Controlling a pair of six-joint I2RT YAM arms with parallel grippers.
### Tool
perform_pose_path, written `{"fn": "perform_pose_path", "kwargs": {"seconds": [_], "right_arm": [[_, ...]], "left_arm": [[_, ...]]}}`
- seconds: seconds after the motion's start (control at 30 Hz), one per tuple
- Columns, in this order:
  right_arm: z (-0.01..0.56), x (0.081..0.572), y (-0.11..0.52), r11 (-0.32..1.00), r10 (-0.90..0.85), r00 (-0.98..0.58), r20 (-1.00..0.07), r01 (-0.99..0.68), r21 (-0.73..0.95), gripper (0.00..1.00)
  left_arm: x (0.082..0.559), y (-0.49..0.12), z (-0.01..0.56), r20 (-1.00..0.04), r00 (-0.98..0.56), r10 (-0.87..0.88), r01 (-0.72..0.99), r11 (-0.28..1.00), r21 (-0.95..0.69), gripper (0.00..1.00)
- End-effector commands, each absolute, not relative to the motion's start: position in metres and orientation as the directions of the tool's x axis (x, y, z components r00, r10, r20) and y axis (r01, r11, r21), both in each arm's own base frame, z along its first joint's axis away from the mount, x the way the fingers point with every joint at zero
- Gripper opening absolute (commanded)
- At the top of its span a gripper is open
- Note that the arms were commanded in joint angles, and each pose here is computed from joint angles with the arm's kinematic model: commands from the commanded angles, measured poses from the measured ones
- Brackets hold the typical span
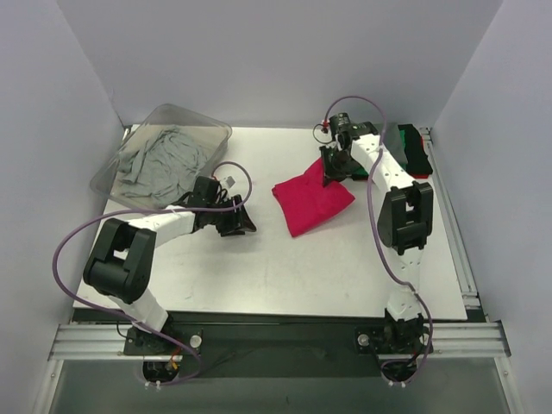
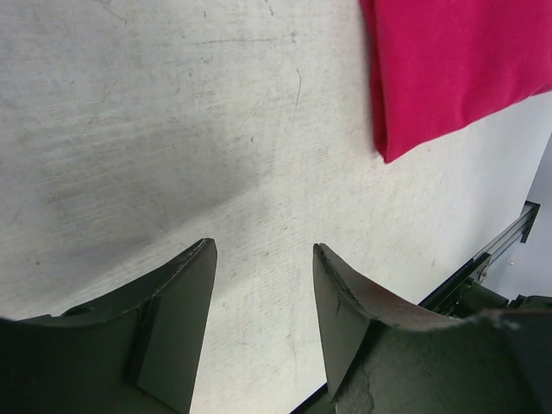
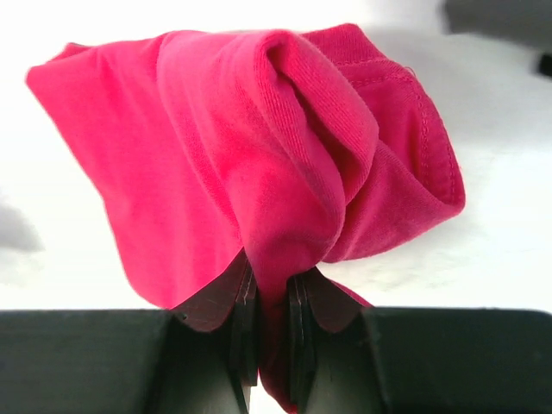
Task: Fold and stack the t-shirts
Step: Put the neatly folded tshirt into the corner of the board with the right arm
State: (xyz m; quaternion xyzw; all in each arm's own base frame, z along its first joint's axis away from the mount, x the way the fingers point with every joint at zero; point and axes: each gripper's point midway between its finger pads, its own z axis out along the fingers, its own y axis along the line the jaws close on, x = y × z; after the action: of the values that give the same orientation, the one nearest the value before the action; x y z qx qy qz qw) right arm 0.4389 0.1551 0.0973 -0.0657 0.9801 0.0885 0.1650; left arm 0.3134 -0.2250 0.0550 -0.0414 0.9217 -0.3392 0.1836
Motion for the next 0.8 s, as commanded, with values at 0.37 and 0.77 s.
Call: {"fn": "perform_pose_path", "kwargs": {"seconds": [0.37,0.77], "right_arm": [[0.111,0.474,0.103,0.990,-0.128,-0.924,-0.360,-0.100,-0.095,0.00],[0.158,0.526,0.091,0.992,-0.101,-0.840,-0.534,-0.046,-0.116,0.00]], "left_arm": [[0.305,-0.217,0.064,-0.353,-0.916,-0.191,0.081,0.774,-0.628,0.59],[0.290,-0.213,0.053,-0.326,-0.922,-0.210,0.051,0.767,-0.639,0.59]]}}
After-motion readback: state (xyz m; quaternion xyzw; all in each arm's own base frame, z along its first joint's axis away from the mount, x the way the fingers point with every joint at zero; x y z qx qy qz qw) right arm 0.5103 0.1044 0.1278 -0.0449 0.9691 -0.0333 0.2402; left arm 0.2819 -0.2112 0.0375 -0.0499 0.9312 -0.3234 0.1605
